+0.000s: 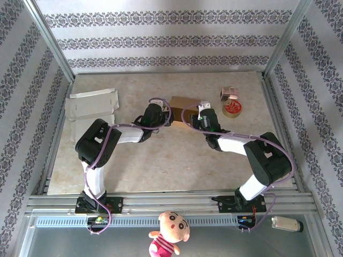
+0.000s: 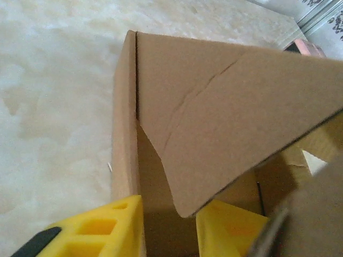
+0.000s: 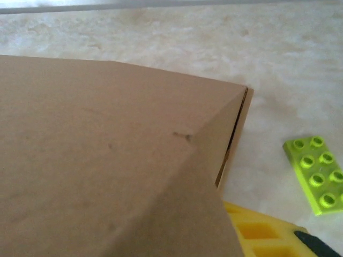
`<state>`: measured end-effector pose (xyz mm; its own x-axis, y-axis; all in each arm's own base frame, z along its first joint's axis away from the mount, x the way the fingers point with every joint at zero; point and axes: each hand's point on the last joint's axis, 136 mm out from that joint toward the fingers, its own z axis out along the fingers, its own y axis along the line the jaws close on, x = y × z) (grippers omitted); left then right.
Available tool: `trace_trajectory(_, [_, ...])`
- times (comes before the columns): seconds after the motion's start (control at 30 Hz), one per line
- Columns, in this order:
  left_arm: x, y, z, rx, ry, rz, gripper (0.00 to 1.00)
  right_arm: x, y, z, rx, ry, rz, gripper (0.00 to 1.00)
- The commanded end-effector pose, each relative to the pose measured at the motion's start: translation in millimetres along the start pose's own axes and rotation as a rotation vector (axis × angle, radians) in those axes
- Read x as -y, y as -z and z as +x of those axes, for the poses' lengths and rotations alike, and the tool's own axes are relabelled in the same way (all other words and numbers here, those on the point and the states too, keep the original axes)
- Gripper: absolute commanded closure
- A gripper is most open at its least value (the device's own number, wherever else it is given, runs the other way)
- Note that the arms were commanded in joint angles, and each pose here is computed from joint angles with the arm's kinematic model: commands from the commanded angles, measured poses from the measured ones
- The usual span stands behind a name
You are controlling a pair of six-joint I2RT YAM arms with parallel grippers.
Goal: Fold the paper box
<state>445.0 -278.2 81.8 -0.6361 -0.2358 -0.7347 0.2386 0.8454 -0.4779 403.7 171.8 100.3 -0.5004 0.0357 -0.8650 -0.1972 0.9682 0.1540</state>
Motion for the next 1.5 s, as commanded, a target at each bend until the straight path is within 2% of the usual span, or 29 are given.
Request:
trace_trajectory(0.0, [6.2, 10.4, 13.6, -0.036, 0.008, 0.004, 0.63, -6.9, 13.7, -2.2, 0.013, -0.012, -0.035, 0.54])
trace_trajectory(0.17, [12.5, 21.9, 14.0, -0.024, 0.010, 0.013, 0.47, -8.7, 31.1, 0.4, 0.017, -0.027, -0.062, 0.37])
trace_trajectory(0.33, [17.7, 38.4, 8.9, 0.000, 0.014, 0.015, 0.41, -17.9, 54.8, -2.2, 0.034, -0.015, -0.146, 0.24])
trace_trajectory(0.5, [29.4, 64.8, 9.7, 0.016, 0.016, 0.024, 0.42, -31.9, 91.0, -11.6, 0.044, -0.044, -0.254, 0.21])
trace_trajectory(0.67, [49.0, 112.2, -4.3, 0.047, 0.016, 0.028, 0.43, -41.8, 140.5, -38.2, 0.117, -0.129, -0.348, 0.19])
trace_trajectory(0.7, [50.2, 123.8, -12.3, 0.057, 0.012, 0.008, 0.44, -39.9, 150.2, -47.3, 0.137, -0.148, -0.343, 0.17])
trace_trajectory(0.77, [38.3, 145.4, -30.0, 0.066, 0.021, -0.114, 0.49, -30.5, 165.5, -68.1, 0.164, -0.190, -0.304, 0.11])
trace_trajectory(0.83, [33.1, 159.7, -54.7, 0.088, -0.015, -0.177, 0.49, -16.8, 169.3, -88.1, 0.154, -0.264, -0.266, 0.10])
trace_trajectory(0.93, [30.6, 152.7, -83.1, 0.054, 0.029, -0.135, 0.48, 3.5, 152.2, -108.6, 0.038, -0.423, -0.270, 0.13])
trace_trajectory(1.0, [33.2, 135.7, -95.8, -0.025, 0.105, -0.053, 0.48, 9.8, 135.0, -120.0, -0.033, -0.475, -0.296, 0.15])
trace_trajectory(1.1, [45.0, 102.3, -101.8, -0.184, 0.180, 0.047, 0.53, 11.0, 98.6, -122.2, -0.163, -0.528, -0.337, 0.23])
trace_trajectory(1.2, [57.2, 74.0, -102.0, -0.286, 0.246, 0.121, 0.57, 8.9, 67.4, -113.4, -0.266, -0.588, -0.356, 0.27])
trace_trajectory(1.33, [52.6, 49.5, -91.9, -0.323, 0.329, 0.150, 0.57, 11.0, 38.5, -86.7, -0.357, -0.653, -0.338, 0.34])
trace_trajectory(1.47, [42.6, 38.8, -70.0, -0.362, 0.376, 0.147, 0.54, -2.4, 25.8, -56.5, -0.454, -0.677, -0.368, 0.42])
